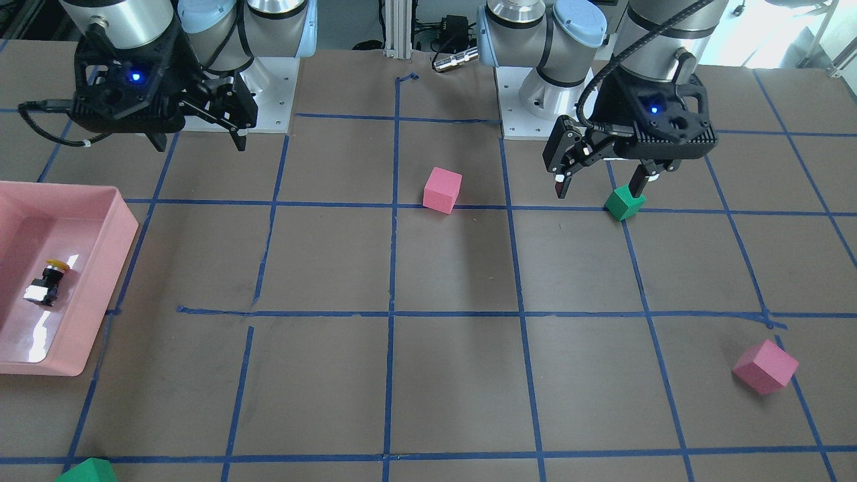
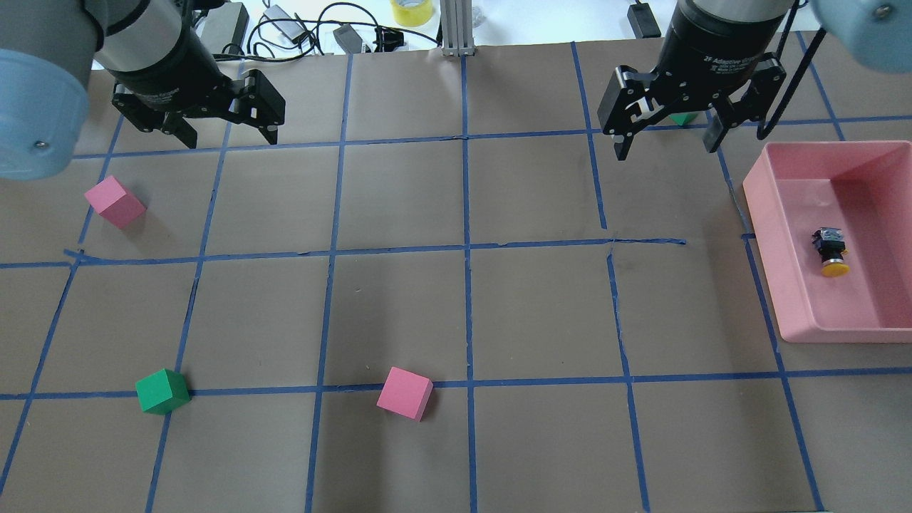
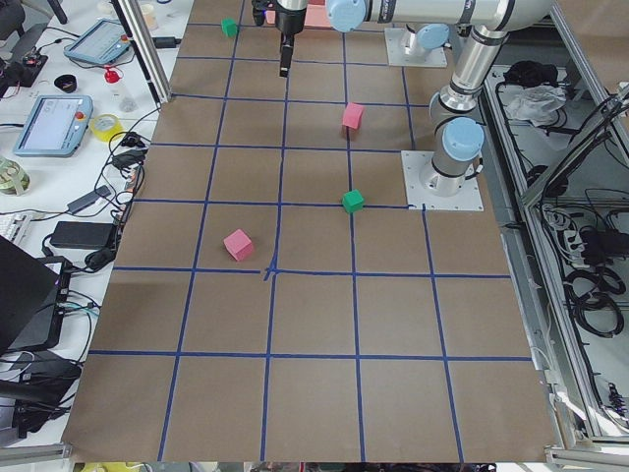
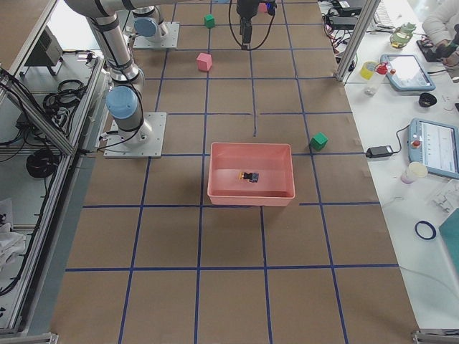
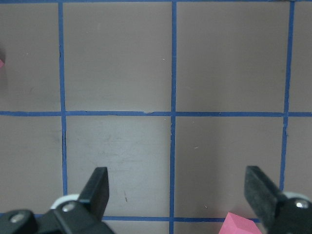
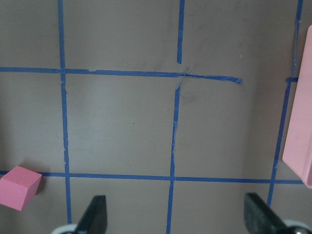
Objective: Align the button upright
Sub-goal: 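Move the right gripper over the pink tray above the button switch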
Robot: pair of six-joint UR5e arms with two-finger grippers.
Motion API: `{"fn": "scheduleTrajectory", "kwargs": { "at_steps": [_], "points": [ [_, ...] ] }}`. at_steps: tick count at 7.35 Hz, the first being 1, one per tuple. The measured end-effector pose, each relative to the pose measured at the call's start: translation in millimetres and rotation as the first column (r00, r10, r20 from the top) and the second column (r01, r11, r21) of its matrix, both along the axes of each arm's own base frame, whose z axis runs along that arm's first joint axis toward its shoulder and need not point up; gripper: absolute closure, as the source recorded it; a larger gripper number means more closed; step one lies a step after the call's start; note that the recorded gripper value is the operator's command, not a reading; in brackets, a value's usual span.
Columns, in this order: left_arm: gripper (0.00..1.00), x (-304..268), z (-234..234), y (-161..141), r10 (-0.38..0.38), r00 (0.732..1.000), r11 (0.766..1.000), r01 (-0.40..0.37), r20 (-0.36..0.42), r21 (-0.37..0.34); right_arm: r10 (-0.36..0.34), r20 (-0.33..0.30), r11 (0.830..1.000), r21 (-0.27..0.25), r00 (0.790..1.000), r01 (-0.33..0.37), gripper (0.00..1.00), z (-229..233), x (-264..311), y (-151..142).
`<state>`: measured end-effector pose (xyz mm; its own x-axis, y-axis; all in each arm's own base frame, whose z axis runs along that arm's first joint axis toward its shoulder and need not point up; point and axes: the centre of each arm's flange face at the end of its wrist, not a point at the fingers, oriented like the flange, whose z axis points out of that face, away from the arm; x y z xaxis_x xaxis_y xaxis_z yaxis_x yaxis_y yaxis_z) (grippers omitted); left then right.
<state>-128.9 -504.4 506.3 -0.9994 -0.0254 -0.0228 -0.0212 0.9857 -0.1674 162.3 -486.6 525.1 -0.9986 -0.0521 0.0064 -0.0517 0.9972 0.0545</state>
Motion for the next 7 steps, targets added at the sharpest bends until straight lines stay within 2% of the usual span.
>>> {"fn": "scheduleTrajectory", "kwargs": {
  "at_steps": [4, 6, 7],
  "points": [
    [0.00, 0, 0, 0, 0.001, 1.000, 1.000, -0.001, -0.001, 0.000, 0.002, -0.010, 1.000, 0.019, 1.000, -0.001, 0.00, -17, -7, -11],
    [0.00, 1, 0, 0, 0.001, 1.000, 1.000, -0.001, 0.000, 0.000, 0.005, -0.049, 1.000, 0.025, 0.999, -0.003, 0.00, -25, -23, -23],
    [0.00, 1, 0, 0, 0.001, 1.000, 1.000, -0.001, 0.000, 0.001, 0.000, -0.064, 1.000, 0.029, 0.998, 0.002, 0.00, -32, -49, -35]
  ]
}}
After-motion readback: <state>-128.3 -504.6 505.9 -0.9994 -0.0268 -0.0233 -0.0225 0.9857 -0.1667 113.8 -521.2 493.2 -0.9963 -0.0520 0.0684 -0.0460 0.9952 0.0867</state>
